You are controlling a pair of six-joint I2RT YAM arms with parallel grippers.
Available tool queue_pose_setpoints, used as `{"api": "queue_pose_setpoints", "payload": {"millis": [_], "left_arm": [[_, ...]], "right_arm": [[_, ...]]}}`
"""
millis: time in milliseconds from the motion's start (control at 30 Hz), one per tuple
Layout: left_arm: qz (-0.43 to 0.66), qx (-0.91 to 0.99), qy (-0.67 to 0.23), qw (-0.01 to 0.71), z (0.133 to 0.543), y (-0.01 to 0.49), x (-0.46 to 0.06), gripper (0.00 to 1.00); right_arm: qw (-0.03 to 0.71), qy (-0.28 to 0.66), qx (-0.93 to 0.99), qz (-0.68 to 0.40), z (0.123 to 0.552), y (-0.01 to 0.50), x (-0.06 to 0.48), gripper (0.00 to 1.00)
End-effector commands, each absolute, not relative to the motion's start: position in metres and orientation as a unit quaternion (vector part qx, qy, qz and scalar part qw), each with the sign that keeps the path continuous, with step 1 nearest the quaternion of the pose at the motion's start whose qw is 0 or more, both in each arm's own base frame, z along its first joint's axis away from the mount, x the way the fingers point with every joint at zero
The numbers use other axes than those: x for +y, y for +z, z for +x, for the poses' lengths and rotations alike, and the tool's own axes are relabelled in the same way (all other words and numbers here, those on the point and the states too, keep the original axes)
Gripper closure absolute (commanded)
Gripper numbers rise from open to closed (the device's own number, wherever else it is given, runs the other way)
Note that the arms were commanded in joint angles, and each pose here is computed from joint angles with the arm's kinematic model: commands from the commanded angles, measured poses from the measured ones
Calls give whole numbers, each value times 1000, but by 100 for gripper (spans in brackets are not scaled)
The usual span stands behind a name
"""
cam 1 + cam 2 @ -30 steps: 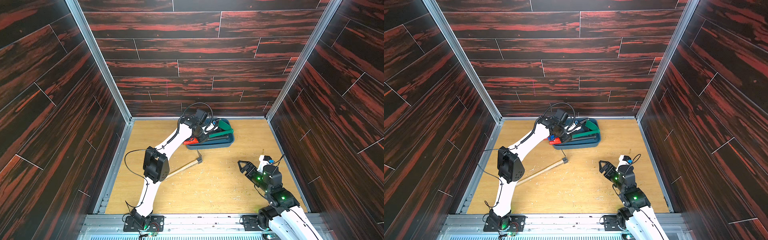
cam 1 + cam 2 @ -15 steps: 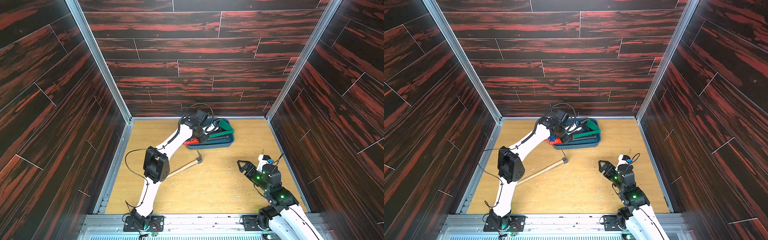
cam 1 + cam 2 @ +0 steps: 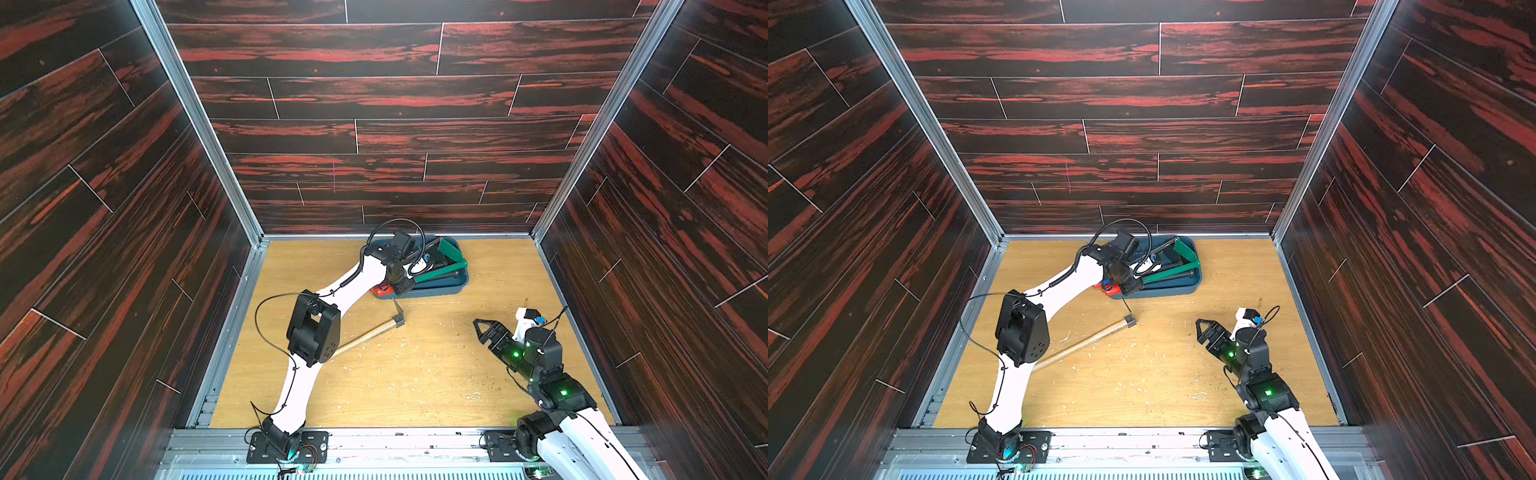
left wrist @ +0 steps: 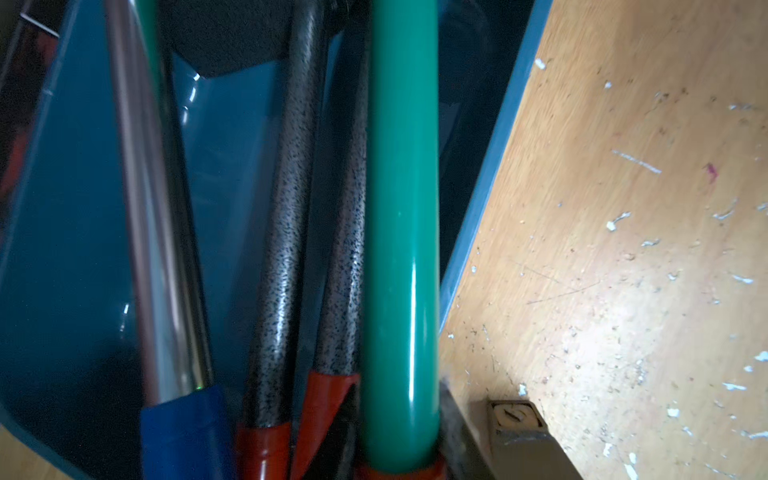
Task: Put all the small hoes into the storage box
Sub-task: Place the hoe in the storage box.
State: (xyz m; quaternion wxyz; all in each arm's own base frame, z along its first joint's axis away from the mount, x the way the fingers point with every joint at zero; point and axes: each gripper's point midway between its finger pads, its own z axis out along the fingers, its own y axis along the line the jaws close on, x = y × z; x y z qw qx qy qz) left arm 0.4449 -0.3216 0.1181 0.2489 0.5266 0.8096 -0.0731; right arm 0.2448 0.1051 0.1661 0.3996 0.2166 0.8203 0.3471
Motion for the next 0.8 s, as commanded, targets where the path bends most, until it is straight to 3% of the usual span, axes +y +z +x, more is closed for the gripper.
{"api": "queue_pose_setpoints", "payload": {"millis": [0,200,767], "left_arm": [[518,809,-69,270,451,130,-321,79],[510,817,-69,261,448,128,-318,59],[504,828,-33,244,446,117,-297,57]], "right_arm": [[395,352,820,220,246,161,106,10],[392,358,819,219,245,163,108,10],[390,372,814,216,244,189,112,10]]}}
